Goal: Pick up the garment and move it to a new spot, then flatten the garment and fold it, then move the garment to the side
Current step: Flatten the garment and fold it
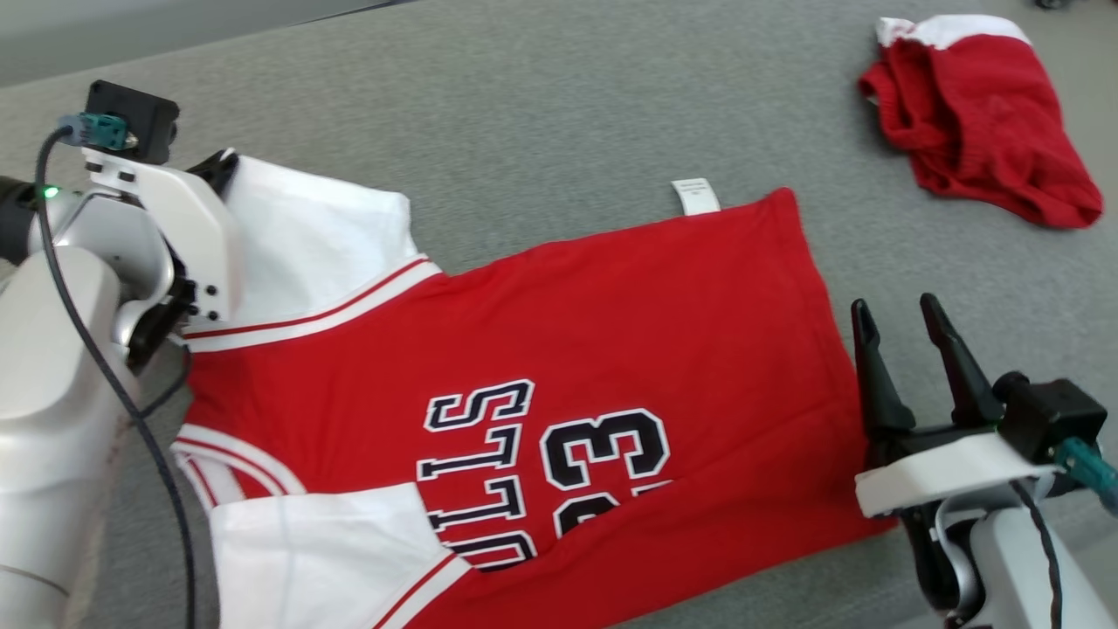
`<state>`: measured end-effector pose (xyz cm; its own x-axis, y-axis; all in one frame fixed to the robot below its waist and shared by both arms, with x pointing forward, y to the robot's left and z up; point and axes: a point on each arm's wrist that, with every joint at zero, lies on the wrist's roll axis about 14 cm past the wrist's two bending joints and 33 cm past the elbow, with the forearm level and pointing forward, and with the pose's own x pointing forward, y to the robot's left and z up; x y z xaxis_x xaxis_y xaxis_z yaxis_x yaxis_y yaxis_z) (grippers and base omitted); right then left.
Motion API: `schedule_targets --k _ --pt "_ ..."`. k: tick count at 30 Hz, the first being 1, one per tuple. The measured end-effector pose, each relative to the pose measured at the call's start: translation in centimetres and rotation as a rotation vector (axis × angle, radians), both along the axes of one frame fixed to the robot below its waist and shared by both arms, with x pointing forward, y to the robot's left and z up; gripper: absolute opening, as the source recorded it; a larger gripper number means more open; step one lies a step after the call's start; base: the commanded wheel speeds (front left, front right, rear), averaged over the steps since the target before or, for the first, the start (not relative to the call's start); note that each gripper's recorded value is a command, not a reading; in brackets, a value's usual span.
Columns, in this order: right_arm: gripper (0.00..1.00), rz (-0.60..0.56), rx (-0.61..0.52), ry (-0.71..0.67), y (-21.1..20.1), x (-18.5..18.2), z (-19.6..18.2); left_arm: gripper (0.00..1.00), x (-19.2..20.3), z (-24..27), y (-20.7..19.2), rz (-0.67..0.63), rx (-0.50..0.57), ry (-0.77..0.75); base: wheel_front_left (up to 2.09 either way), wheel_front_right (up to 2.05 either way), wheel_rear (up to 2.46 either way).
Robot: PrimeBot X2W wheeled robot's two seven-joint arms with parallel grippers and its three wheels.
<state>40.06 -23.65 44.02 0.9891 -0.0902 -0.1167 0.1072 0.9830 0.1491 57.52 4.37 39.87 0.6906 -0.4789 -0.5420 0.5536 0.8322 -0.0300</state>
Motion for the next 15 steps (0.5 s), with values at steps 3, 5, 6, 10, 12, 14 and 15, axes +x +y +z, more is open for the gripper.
schedule_targets --k 3,5,6,10,12,14,15 --pt "1.0 0.024 -0.016 0.021 0.0 0.9 -0.5 0.0 -0.7 0.5 -0.3 -0.002 -0.033 -0.017 0.0 0.0 0.0" --pt "1.0 0.049 -0.028 0.043 -0.1 2.2 -0.7 0.0 -1.6 1.0 -0.9 -0.02 -0.064 -0.033 0.0 0.0 0.0" --pt "1.0 0.061 -0.032 0.053 -0.1 3.1 -0.7 0.0 -2.0 1.3 -1.0 -0.025 -0.076 -0.042 0.0 0.0 0.0" --pt "1.0 0.107 -0.053 0.102 0.1 6.1 -1.0 0.0 -2.4 2.3 -0.1 -0.014 -0.102 -0.085 0.0 0.0 0.0" --pt "1.0 0.115 -0.027 0.135 0.3 7.3 -1.6 0.0 -2.7 2.6 -0.1 -0.014 -0.116 -0.1 0.0 0.0 0.0" --pt "1.0 0.115 -0.008 0.173 0.2 8.2 -2.3 0.0 -3.0 2.9 -0.2 -0.017 -0.135 -0.114 0.0 0.0 0.0" --pt "1.0 0.113 -0.005 0.194 0.0 8.5 -2.8 0.0 -3.1 2.9 -0.2 -0.016 -0.139 -0.121 0.0 0.0 0.0"
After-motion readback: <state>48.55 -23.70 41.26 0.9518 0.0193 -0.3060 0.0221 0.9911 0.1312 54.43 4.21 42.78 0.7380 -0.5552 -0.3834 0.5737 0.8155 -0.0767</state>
